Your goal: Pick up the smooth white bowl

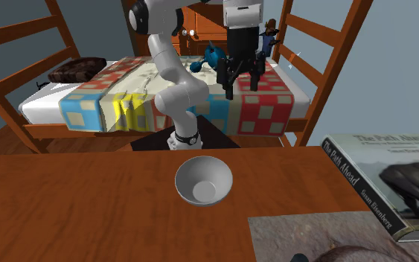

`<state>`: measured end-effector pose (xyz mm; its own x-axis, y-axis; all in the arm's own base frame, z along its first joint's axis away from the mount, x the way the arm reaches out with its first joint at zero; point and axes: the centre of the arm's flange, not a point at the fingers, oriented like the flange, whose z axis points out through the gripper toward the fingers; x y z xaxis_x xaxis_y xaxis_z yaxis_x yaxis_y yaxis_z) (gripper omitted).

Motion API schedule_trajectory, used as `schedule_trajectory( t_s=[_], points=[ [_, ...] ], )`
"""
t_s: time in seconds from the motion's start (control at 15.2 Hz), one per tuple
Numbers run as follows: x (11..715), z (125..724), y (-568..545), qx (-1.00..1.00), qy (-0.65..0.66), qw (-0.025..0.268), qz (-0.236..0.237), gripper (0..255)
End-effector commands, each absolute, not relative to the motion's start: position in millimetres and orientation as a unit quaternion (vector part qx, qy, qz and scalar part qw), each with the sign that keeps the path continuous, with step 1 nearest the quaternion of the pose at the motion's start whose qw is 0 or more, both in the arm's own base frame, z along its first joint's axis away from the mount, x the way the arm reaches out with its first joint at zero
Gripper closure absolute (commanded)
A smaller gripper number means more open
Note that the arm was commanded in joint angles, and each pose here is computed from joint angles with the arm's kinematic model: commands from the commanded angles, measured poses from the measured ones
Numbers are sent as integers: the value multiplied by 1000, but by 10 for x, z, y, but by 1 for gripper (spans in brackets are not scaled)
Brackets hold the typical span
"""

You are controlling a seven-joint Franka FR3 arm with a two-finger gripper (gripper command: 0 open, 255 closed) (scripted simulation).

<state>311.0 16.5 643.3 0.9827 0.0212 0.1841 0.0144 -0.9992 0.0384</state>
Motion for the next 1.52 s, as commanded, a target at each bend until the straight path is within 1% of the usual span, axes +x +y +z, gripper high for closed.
schedule_trajectory(
  t_s=[0.0,0.86,1.45],
  points=[
    [3110,6433,165,995,9,18,93,0],
    [3916,5165,-527,994,34,97,31,0],
    [3916,4765,-527,994,34,97,31,0]
  ],
)
